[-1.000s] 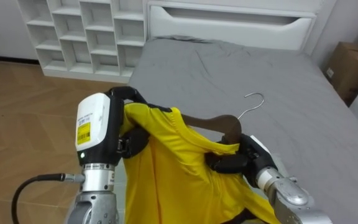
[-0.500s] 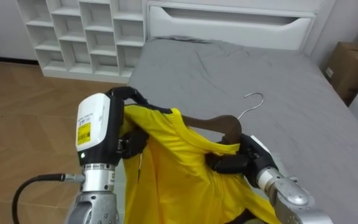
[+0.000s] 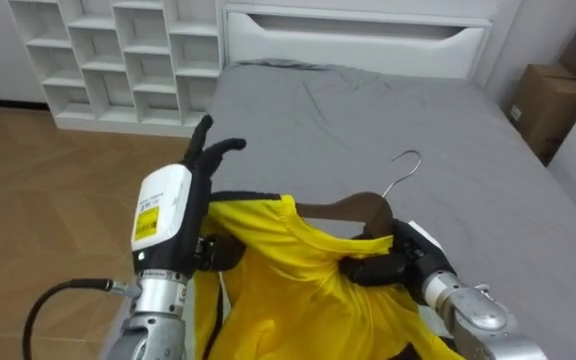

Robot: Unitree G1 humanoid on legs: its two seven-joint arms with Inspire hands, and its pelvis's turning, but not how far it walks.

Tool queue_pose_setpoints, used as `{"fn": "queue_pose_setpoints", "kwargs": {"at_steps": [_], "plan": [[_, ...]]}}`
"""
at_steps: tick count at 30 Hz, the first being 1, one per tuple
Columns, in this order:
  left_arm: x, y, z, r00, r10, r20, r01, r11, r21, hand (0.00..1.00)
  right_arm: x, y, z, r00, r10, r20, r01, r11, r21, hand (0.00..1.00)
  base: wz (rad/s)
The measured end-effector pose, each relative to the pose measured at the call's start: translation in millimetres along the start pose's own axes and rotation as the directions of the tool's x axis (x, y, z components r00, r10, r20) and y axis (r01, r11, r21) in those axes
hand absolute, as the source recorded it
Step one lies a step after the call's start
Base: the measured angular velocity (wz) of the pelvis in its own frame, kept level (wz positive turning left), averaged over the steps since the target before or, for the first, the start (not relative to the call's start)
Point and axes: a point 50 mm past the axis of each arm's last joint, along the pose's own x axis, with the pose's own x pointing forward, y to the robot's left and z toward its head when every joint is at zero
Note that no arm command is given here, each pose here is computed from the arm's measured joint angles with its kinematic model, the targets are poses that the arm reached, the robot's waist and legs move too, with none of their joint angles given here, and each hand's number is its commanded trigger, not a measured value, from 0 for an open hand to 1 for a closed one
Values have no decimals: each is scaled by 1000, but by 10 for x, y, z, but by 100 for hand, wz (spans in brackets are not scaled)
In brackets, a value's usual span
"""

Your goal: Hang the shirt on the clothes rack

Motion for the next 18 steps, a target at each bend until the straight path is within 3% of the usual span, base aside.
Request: {"fn": "queue_pose_setpoints", "kwargs": {"at_steps": [10, 18], "plan": [[-119, -173, -281, 978, -168, -126, 174, 984, 41, 0, -17, -41, -21, 1000, -1, -21, -1, 996, -94, 100, 0], [-167, -192, -414, 951, -232, -203, 227, 973, -49, 0, -80, -207, -58, 999, -47, -23, 46, 998, -54, 100, 0]]}}
